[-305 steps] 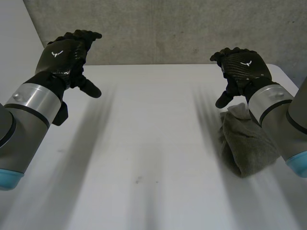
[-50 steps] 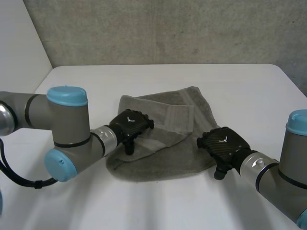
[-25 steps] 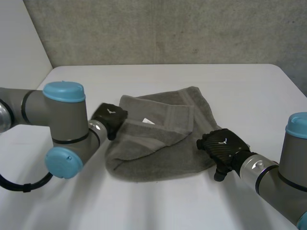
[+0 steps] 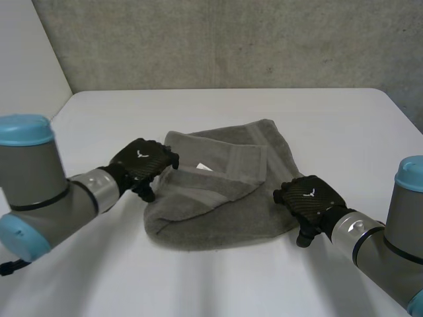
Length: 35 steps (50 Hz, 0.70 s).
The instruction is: Fold the towel.
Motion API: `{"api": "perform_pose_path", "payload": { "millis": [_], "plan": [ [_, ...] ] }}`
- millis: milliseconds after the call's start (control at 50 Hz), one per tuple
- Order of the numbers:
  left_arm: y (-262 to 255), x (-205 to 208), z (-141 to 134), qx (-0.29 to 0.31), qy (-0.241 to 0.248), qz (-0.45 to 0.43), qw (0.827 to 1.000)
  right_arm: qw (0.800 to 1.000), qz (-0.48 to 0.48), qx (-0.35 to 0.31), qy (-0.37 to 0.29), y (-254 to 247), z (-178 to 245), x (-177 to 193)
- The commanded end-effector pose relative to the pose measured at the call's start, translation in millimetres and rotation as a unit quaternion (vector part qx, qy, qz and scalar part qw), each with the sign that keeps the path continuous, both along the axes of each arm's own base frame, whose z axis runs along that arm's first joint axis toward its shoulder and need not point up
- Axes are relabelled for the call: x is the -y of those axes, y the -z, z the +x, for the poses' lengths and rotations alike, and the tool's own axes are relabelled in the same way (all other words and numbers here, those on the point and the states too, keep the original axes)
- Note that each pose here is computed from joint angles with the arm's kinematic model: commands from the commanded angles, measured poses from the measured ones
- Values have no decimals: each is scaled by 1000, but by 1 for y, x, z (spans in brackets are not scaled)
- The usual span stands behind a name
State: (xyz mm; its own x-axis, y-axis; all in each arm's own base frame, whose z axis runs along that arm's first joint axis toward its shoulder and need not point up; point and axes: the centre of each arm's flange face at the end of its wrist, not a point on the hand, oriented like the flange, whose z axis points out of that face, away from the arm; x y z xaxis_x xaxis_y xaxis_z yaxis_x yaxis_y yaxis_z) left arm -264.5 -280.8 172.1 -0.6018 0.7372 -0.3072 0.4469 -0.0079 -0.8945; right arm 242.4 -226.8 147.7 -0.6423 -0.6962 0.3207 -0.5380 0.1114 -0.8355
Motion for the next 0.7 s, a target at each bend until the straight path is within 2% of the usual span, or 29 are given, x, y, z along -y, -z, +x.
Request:
{"api": "perform_pose_path", "payload": {
  "millis": [20, 100, 360, 600, 700],
  "plan": [
    [19, 0, 22, 42, 39, -11, 998, 1000, 0, 0, -2, 0, 1, -1],
    [32, -10, 25, 62, 78, -14, 995, 1000, -1, 0, -2, 0, 1, -1],
    [45, -19, 23, 52, 128, -25, 990, 1000, 1, -1, -4, 2, 2, -2],
    [55, -15, 19, 52, 130, -19, 990, 1000, -2, -1, -3, 2, 2, 0],
    [51, -7, 17, 58, 116, -47, 990, 1000, 0, -2, -4, 3, 2, -1]
  ]
}}
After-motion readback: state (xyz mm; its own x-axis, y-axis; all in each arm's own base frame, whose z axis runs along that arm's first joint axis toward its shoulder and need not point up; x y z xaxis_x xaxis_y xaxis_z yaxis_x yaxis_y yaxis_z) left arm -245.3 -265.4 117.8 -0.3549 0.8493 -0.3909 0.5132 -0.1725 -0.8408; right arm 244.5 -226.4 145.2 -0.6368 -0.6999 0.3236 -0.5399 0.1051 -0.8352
